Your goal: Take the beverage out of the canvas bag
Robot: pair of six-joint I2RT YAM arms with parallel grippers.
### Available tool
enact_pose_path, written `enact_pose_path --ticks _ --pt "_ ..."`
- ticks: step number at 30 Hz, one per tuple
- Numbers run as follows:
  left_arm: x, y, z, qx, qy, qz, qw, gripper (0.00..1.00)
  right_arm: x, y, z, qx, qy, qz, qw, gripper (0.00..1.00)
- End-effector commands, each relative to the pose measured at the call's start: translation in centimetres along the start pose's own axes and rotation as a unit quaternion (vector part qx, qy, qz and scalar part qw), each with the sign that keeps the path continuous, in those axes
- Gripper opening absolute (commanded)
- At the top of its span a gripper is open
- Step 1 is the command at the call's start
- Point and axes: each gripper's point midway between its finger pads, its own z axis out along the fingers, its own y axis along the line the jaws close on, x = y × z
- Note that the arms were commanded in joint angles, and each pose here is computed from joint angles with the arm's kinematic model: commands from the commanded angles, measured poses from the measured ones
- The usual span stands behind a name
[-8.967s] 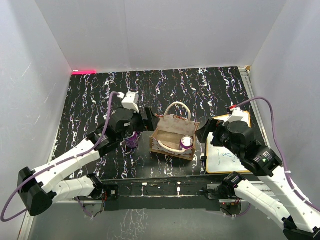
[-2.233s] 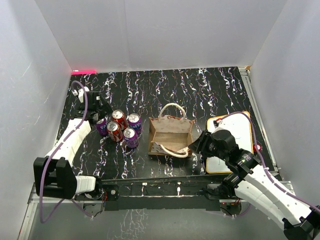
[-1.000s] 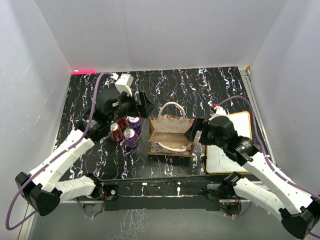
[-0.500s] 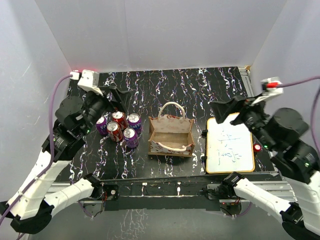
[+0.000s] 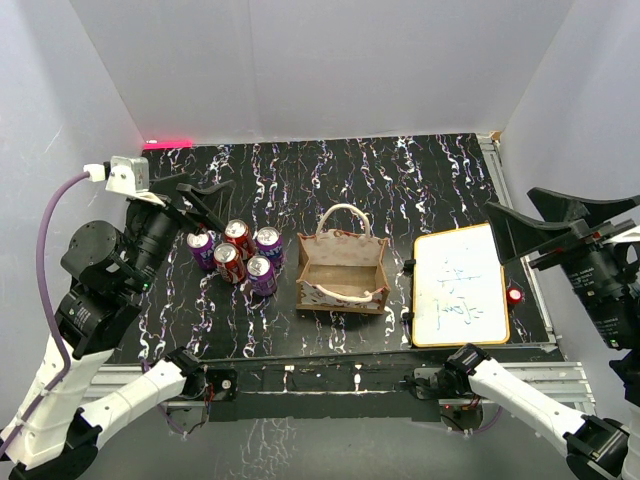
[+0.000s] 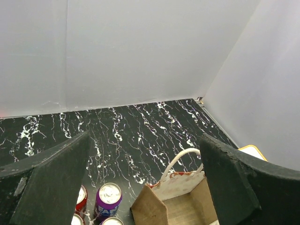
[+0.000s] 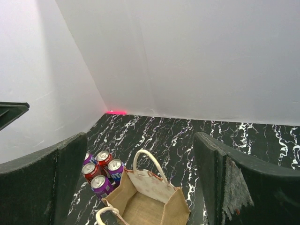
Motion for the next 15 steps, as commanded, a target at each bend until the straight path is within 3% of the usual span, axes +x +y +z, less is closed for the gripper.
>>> enact_pose_path --ticks 1,15 --pt "-1.3 -0.2 -0.4 0.004 -0.014 0.003 1.000 0.97 -0.1 -0.7 0.3 0.020 -0.005 -0.002 1.000 0.98" --pt "-0.5 -0.5 0.2 0.008 0.002 0.003 1.000 0.97 1.3 -1.8 0.1 0.055 0.030 0.005 0.998 0.98"
